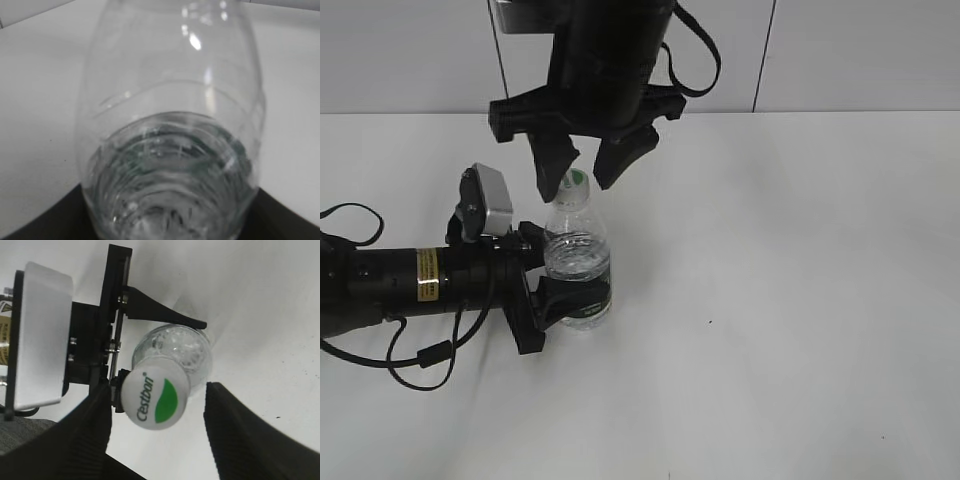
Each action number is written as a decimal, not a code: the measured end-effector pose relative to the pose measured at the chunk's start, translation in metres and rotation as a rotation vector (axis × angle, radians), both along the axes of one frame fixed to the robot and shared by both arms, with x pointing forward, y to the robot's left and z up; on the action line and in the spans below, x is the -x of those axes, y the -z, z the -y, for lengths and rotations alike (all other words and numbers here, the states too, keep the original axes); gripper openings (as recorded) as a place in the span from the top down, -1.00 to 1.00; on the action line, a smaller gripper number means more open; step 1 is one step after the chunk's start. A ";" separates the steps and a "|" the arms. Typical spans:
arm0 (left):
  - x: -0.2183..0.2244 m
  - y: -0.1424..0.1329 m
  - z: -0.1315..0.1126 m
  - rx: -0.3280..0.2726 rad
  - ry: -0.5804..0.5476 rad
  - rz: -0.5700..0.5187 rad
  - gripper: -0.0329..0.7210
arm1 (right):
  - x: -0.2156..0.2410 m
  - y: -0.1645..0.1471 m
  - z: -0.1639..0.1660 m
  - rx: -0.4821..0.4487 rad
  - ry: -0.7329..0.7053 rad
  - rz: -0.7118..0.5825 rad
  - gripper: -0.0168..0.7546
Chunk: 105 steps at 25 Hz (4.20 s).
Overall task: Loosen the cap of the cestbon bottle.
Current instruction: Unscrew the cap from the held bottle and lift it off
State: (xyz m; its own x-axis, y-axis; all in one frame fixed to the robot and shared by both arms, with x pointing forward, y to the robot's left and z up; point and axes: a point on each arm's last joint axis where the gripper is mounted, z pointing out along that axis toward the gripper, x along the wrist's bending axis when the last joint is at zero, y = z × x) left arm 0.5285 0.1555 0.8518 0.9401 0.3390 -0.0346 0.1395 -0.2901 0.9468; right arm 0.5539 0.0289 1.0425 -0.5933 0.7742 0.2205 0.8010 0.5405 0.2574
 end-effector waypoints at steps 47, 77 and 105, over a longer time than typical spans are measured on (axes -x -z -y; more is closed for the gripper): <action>0.000 0.000 0.000 -0.003 0.000 -0.001 -0.18 | -0.006 0.000 -0.006 -0.015 -0.037 0.025 -0.07; 0.000 0.000 0.000 -0.003 -0.003 -0.002 -0.18 | -0.005 0.005 -0.005 0.005 -0.104 0.038 0.17; -0.002 -0.001 -0.001 -0.019 -0.017 -0.011 -0.18 | -0.006 0.002 -0.003 0.198 -1.668 0.588 0.19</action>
